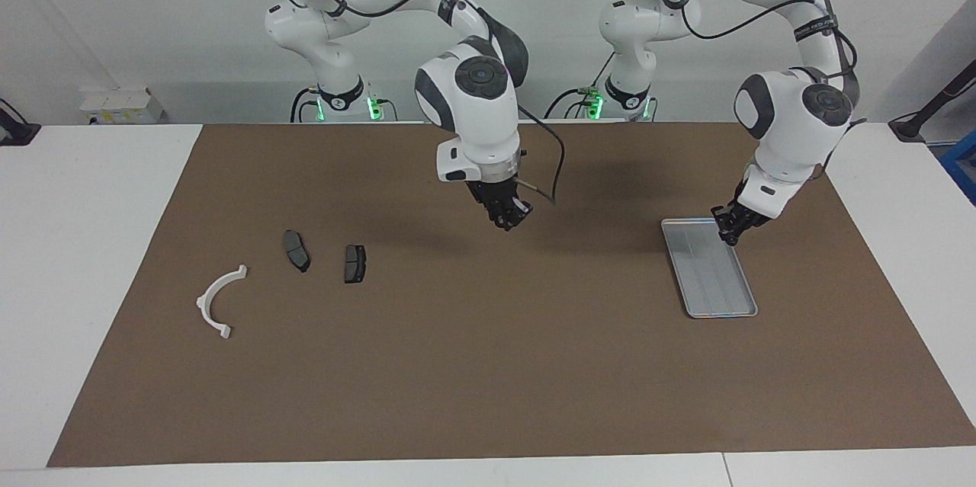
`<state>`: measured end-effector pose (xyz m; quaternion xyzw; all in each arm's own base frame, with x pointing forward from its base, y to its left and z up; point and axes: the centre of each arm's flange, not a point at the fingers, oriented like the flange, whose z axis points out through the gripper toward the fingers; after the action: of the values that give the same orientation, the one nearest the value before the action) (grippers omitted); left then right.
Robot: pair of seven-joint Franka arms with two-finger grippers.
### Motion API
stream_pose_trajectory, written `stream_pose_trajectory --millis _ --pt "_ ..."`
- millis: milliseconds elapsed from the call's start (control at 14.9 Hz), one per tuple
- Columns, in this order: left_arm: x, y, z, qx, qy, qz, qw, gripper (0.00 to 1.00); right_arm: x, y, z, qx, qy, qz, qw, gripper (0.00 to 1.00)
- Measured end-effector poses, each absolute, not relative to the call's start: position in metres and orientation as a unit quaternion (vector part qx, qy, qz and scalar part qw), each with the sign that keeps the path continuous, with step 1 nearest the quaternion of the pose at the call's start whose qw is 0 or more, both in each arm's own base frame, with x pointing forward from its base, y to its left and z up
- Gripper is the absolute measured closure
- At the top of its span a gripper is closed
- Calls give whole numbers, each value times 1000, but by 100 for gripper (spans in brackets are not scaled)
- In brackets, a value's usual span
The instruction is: Pick bearing gear from pile to tray
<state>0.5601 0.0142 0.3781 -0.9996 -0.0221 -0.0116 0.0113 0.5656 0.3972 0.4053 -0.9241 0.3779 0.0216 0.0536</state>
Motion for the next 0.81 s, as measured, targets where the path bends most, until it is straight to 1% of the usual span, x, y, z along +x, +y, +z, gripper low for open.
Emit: stream_pose_trajectory --millis 269,403,538,807 --pt "549 12 356 -1000 -22 -12 10 79 562 430 337 -922 385 -16 44 65" --pt "546 8 349 -1000 -20 -14 10 79 562 436 308 -922 383 -19 45 65" --pt "542 5 341 -1000 -22 -17 9 79 566 434 296 -923 382 -24 45 65" --pt "534 -12 324 -1000 -25 -13 8 79 570 430 296 -921 385 -28 45 65"
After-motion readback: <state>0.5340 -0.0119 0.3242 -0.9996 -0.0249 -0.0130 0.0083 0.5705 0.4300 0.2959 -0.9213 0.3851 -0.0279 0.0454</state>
